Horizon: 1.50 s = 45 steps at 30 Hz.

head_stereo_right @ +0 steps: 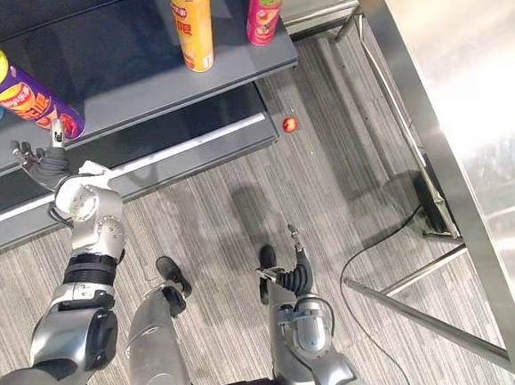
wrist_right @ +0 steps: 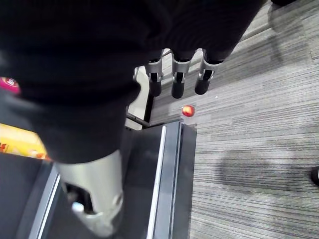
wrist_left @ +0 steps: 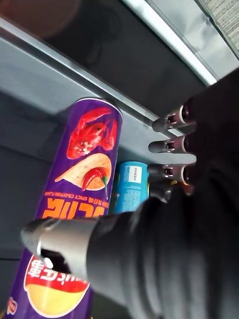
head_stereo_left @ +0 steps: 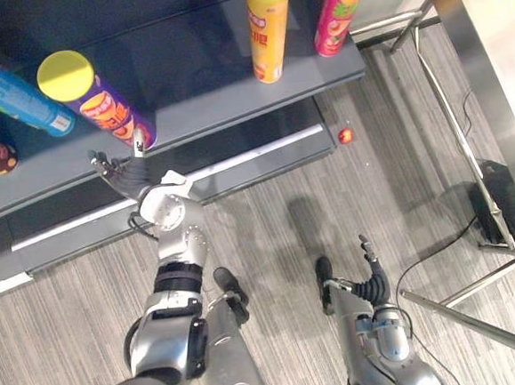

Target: Put the gum and the chips on the shelf.

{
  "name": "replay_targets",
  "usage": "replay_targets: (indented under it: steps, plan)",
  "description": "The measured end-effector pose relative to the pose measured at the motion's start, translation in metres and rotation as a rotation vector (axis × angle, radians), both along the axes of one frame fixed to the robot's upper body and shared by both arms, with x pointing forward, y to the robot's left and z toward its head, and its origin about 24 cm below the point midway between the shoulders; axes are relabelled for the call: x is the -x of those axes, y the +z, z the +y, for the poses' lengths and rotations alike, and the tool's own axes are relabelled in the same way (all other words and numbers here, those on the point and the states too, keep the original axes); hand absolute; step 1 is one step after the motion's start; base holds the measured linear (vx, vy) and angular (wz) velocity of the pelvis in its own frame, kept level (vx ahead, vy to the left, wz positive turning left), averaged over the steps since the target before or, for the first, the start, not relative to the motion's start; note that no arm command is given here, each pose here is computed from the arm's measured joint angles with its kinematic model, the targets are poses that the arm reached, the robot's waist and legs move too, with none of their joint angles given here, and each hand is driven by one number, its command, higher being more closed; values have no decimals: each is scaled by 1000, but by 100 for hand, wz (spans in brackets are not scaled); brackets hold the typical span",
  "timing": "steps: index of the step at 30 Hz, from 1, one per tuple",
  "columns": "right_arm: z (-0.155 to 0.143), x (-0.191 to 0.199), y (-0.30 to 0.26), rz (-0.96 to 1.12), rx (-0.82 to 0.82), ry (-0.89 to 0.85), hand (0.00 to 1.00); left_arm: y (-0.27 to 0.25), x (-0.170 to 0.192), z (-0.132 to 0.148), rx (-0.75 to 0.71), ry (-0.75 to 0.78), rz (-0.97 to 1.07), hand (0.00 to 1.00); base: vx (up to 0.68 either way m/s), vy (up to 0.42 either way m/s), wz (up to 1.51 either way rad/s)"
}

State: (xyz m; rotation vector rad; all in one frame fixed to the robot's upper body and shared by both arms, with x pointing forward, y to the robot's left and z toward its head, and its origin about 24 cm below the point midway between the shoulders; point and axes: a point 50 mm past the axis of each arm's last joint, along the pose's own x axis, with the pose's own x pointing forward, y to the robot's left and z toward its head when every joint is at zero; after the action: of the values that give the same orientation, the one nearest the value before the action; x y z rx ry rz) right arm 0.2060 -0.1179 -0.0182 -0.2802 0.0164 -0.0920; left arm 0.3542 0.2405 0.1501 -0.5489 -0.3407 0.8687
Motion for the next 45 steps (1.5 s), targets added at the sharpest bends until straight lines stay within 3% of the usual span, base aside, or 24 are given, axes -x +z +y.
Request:
replay_targets:
  steps: [45]
  plan:
    - [0,-6,15,-75,-15,-24,0,49,-11,8,-72,-21,-112,0,21,-10,-1]
